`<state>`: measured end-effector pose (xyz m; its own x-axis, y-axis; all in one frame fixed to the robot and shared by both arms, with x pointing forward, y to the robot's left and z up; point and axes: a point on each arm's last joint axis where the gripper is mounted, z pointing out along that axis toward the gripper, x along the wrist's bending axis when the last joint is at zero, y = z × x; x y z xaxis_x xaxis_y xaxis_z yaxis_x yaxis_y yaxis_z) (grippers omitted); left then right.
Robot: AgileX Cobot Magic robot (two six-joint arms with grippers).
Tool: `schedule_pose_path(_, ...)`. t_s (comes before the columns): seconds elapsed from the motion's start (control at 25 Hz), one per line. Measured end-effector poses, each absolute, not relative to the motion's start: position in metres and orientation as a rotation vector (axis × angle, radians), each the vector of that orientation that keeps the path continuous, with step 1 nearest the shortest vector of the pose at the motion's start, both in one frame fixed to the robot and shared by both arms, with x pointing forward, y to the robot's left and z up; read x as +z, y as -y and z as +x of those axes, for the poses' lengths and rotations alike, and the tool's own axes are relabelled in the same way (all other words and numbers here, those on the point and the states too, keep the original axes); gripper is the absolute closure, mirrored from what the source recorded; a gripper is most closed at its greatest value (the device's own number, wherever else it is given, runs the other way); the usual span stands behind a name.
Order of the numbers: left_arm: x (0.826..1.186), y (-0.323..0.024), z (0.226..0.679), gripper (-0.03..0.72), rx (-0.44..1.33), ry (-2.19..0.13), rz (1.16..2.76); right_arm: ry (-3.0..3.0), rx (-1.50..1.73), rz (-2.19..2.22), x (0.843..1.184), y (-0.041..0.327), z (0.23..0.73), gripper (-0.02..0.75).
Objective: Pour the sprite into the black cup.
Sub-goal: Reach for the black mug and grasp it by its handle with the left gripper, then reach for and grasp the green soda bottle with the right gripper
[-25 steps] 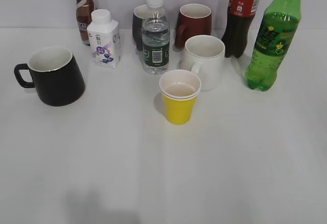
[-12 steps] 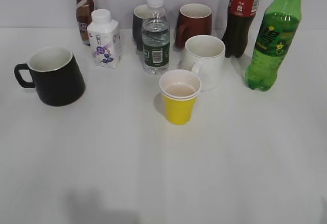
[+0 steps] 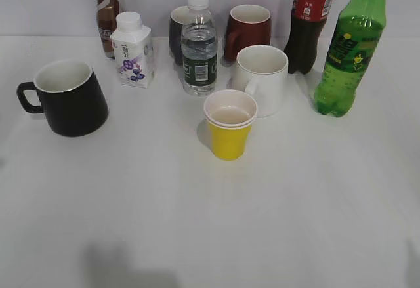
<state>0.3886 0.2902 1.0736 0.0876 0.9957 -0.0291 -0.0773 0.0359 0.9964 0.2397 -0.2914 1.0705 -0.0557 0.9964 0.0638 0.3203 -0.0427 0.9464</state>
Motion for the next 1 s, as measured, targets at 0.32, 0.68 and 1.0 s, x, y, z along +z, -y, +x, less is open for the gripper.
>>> schedule_pose_path(0.32,0.994,-0.285,0.46,0.434,0.991,-1.324,1.395,-1.245,1.202,1.164,1.116,0.296,0.295,0.163)
schedule_pose_path(0.68,0.924,-0.28,0.492,0.34,0.916,-1.356,1.462,-1.29,1.149,1.236,1.109,0.298,0.361,0.163)
schedule_pose_path(1.0,0.903,-0.278,0.507,0.323,0.929,-1.314,1.435,-1.347,1.11,1.293,1.098,0.298,0.38,0.163)
